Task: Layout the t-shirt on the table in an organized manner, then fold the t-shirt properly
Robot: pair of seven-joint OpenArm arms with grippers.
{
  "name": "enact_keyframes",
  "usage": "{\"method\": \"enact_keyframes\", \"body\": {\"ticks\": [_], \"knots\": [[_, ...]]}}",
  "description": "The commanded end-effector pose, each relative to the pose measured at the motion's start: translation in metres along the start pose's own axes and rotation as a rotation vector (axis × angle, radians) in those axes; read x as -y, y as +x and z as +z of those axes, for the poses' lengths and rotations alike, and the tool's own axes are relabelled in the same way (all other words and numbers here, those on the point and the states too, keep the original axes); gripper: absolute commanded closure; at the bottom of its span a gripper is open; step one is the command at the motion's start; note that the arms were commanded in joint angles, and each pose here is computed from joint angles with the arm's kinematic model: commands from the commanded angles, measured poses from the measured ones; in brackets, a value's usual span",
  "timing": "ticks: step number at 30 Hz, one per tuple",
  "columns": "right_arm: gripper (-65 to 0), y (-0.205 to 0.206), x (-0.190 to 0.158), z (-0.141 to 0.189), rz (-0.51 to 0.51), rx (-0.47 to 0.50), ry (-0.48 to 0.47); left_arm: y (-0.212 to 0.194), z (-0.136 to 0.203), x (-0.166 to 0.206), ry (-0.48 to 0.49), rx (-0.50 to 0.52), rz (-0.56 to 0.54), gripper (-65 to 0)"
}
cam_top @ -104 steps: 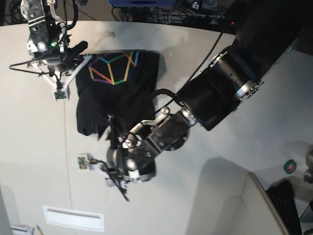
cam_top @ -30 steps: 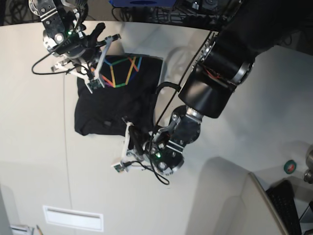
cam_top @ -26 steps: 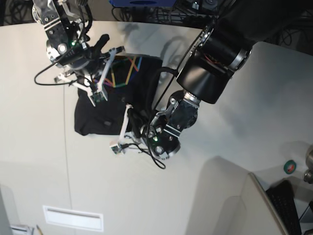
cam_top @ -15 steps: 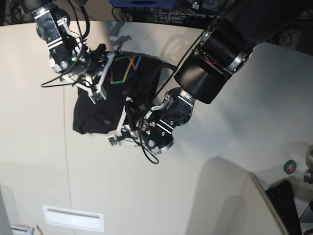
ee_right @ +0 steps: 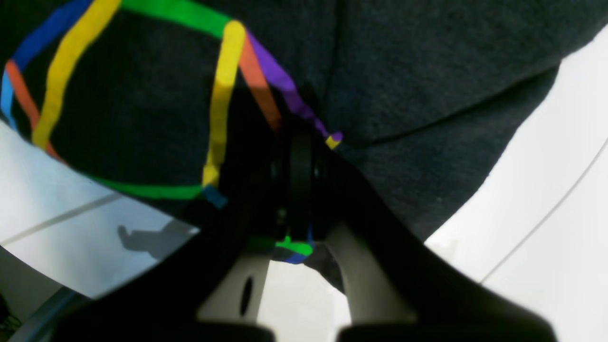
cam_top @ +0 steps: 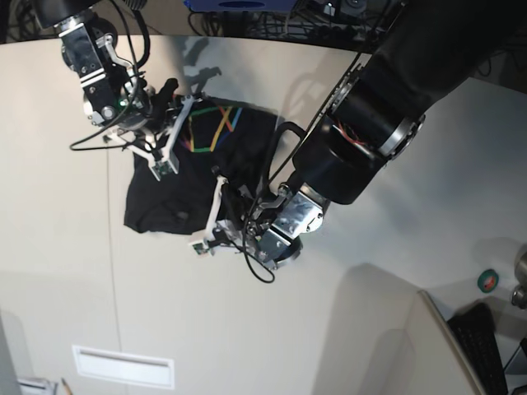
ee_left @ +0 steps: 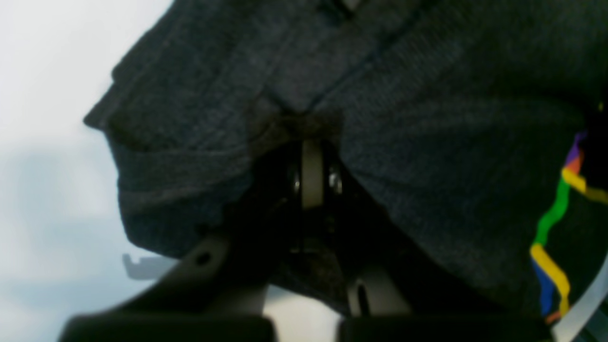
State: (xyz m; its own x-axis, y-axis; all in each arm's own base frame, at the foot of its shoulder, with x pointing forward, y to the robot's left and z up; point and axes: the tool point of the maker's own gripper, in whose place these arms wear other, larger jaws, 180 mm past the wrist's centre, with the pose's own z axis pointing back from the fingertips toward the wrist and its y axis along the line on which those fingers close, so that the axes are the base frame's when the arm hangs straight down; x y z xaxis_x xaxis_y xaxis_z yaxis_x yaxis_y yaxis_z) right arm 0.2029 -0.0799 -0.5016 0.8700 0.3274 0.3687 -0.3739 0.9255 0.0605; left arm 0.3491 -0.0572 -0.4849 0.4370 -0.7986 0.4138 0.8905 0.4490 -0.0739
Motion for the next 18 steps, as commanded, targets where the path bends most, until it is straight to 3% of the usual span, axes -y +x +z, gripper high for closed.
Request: {"method": "enact_keyframes", "body": {"ticks": [1, 7, 13, 15, 18], "knots": [[0.0, -0.024, 0.005, -0.002, 0.011, -0.087, -0.020, 0.023, 0.009, -0.014, 0.036, 0.050, -0.029, 0.0], [0.0, -0.029, 0.015, -0.001, 0.024, -0.099, -0.040, 0.053, 0.026, -0.045, 0.086, 0.152, -0.038, 0.0], [0.0, -0.030, 0.025, 0.001, 0.034, -0.103, -0.057, 0.071, 0.045, -0.065, 0.132, 0.157, -0.060, 0.0], [0.0, -0.029, 0.025, 0.001, 0.034, -0.101, -0.058, 0.069, 0.046, -0.059, 0.123, 0.107, -0.061, 0.0], [0.0, -0.028, 0.025, 0.001, 0.034, -0.100, -0.057, 0.079, 0.049, -0.015, 0.047, 0.079, -0.081, 0.0]]}}
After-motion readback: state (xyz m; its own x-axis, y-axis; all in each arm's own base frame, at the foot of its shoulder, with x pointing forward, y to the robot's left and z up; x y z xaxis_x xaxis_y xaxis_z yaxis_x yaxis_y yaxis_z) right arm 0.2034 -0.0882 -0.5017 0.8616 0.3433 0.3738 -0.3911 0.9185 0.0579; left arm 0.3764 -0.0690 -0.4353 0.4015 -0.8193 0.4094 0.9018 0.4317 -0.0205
